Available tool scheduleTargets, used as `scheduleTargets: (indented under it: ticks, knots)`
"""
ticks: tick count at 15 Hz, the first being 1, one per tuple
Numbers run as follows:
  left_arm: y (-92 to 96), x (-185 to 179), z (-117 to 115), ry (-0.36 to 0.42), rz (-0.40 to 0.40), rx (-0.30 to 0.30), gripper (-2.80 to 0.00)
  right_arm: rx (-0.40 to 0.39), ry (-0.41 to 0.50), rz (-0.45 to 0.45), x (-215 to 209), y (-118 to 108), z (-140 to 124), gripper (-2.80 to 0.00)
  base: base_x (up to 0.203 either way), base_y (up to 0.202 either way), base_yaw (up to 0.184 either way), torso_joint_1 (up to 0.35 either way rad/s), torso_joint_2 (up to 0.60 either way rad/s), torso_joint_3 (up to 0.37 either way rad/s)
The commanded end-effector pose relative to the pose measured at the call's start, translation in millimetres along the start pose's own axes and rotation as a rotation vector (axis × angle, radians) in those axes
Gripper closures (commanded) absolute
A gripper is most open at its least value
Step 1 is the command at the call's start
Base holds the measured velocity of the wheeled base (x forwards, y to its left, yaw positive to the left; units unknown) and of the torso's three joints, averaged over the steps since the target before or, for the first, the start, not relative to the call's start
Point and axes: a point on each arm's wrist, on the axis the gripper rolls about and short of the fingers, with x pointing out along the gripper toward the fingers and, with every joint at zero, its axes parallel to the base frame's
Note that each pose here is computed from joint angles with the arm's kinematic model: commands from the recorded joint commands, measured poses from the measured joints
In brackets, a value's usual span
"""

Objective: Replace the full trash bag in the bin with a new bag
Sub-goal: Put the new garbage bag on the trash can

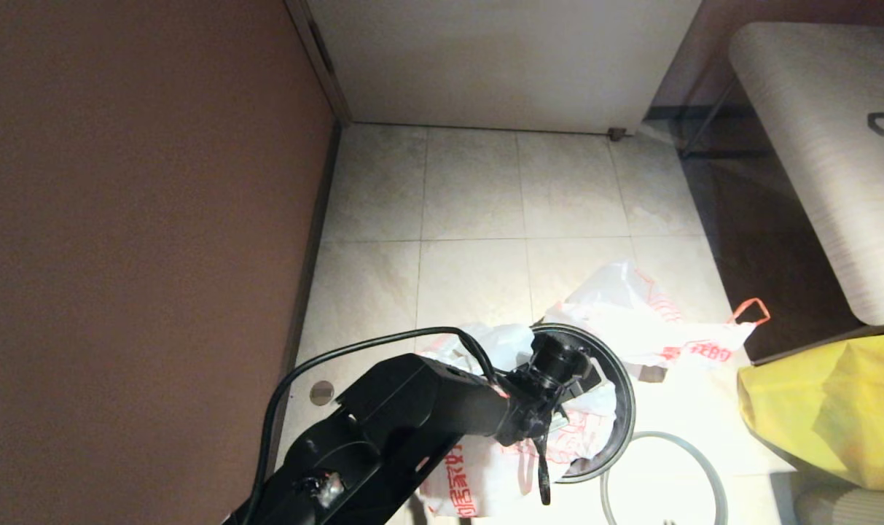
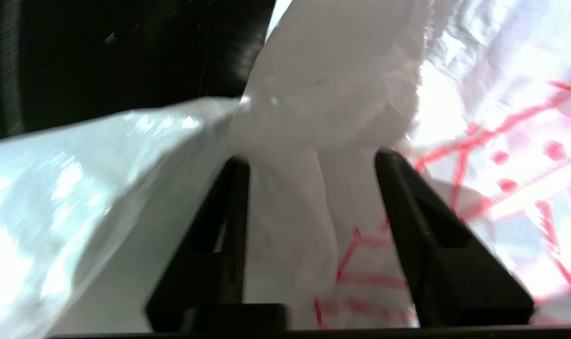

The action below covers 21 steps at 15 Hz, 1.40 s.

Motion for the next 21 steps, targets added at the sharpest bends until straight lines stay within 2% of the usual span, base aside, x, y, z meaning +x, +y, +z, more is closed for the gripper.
scheduleTargets:
  ticks: [1,4,7,9,10,12,15,18,21]
  knots:
    - [18.1,-34.6,18.1,-0.002,-0.033,-0.082,-2.80,0.001,0.003,0.000,0.1,0.0,-0.1,0.00,0.000,0.000,0.000,0.000,0.00,0.000]
    - [24.1,-77.1,33.2,0.022,-0.152,-0.232,-2.80,0.001,0.003,0.000,0.1,0.0,-0.1,0.00,0.000,0.000,0.000,0.000,0.00,0.000]
    - [42.2,-127.5,43.2,-0.015,-0.201,-0.365,-2.80,0.001,0.003,0.000,0.1,0.0,-0.1,0.00,0.000,0.000,0.000,0.000,0.00,0.000]
    - [48.7,-153.8,35.3,-0.006,-0.231,-0.445,-2.80,0.001,0.003,0.000,0.1,0.0,-0.1,0.00,0.000,0.000,0.000,0.000,0.00,0.000]
    - [49.6,-161.8,24.7,0.013,-0.239,-0.471,0.00,0.001,0.001,0.000,0.1,0.0,0.0,0.00,0.000,0.000,0.000,0.000,0.00,0.000]
    - [47.7,-174.7,-6.7,0.040,-0.249,-0.519,0.00,0.001,0.003,0.000,0.1,0.0,-0.1,0.00,0.000,0.000,0.000,0.000,0.00,0.000]
    - [40.9,-194.6,-52.7,0.016,-0.266,-0.614,0.00,0.001,0.001,0.000,0.1,0.0,0.0,0.00,0.000,0.000,0.000,0.000,0.00,0.000]
    - [40.4,-207.9,-97.7,-0.004,-0.230,-0.741,0.00,0.001,0.002,0.000,0.1,0.0,0.0,0.00,0.000,0.000,0.000,0.000,0.00,0.000]
    - [39.9,-222.9,-136.0,-0.047,-0.183,-0.821,0.00,0.001,0.003,0.000,0.1,0.0,-0.1,0.00,0.000,0.000,0.000,0.000,0.00,0.000]
